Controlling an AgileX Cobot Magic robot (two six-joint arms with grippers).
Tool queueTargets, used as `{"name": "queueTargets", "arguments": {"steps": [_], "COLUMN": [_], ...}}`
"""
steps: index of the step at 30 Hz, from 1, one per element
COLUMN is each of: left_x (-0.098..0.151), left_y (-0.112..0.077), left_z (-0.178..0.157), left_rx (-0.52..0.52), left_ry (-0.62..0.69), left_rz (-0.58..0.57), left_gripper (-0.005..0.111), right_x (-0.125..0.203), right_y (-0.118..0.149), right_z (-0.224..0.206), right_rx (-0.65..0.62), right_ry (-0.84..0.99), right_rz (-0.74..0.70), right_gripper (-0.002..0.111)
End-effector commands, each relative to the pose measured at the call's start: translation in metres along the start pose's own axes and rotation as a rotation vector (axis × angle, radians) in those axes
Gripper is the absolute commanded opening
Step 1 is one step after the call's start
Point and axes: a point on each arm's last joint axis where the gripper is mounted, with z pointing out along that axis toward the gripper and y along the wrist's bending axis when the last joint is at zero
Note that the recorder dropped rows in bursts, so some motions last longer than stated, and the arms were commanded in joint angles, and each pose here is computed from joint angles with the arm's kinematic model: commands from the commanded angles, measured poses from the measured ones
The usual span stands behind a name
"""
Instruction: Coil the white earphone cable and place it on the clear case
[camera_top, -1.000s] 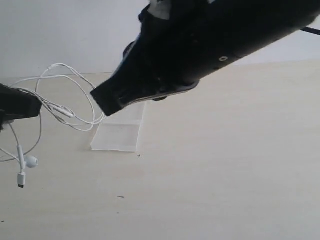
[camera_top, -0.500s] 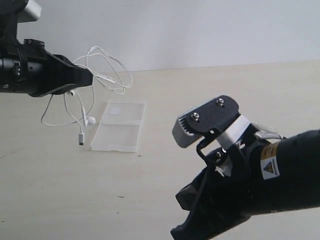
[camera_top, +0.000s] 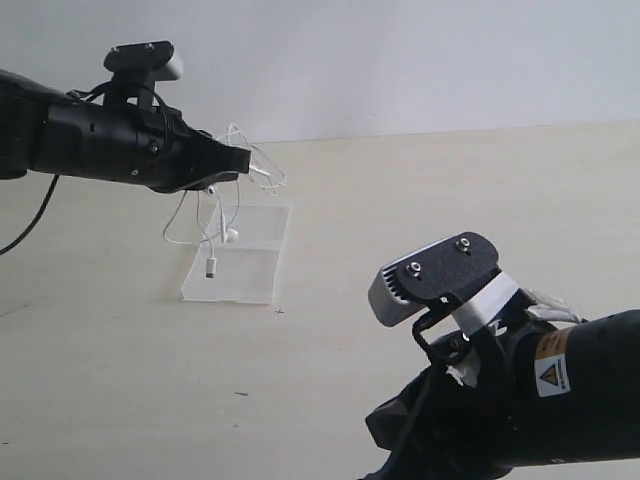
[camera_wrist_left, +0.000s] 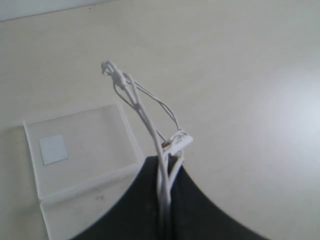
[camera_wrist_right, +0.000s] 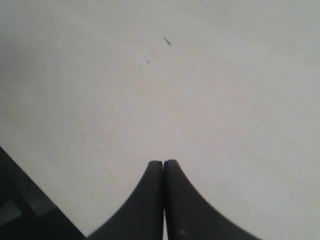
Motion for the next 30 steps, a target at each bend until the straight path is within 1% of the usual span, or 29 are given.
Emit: {"name": "queueTargets", "arguments": {"steps": [1, 5, 13, 20, 26, 28, 30], "left_x": [-0.001, 0.001, 0.016, 0.016, 0.017, 0.017, 0.018], "left_y": [0.003, 0.005, 0.012, 0.013, 0.013, 0.014, 0.016], "left_z": [0.008, 0.014, 0.030, 0.030, 0.030, 0.030, 0.031], "left_rx": [0.005, 0.014, 0.011, 0.000, -0.010, -0.012, -0.032], "left_ry": [-0.033, -0.055, -0.001, 0.000, 0.013, 0.013, 0.016], "left_rz": [-0.010, -0.008, -0.023, -0.023, 0.019, 0.051, 0.057], "left_gripper": [0.000, 0.000, 0.000, 0.000, 0.000, 0.000, 0.000], "right_x": [-0.001, -0.001, -0.001, -0.001, -0.001, -0.001, -0.001], "right_y": [0.000, 0.000, 0.000, 0.000, 0.000, 0.000, 0.000], "right_z": [-0.001, -0.001, -0.001, -0.001, -0.001, -0.001, -0.001], "right_rx": [0.000, -0.001, -0.001, -0.001, 0.000, 0.000, -0.001], "right_ry": [-0.020, -0.020, -0.018, -0.018, -0.020, -0.020, -0.021], "right_rz": [0.003, 0.006, 0.005, 0.005, 0.005, 0.005, 0.007], "right_gripper": [0.000, 0.000, 0.000, 0.000, 0.000, 0.000, 0.000]}}
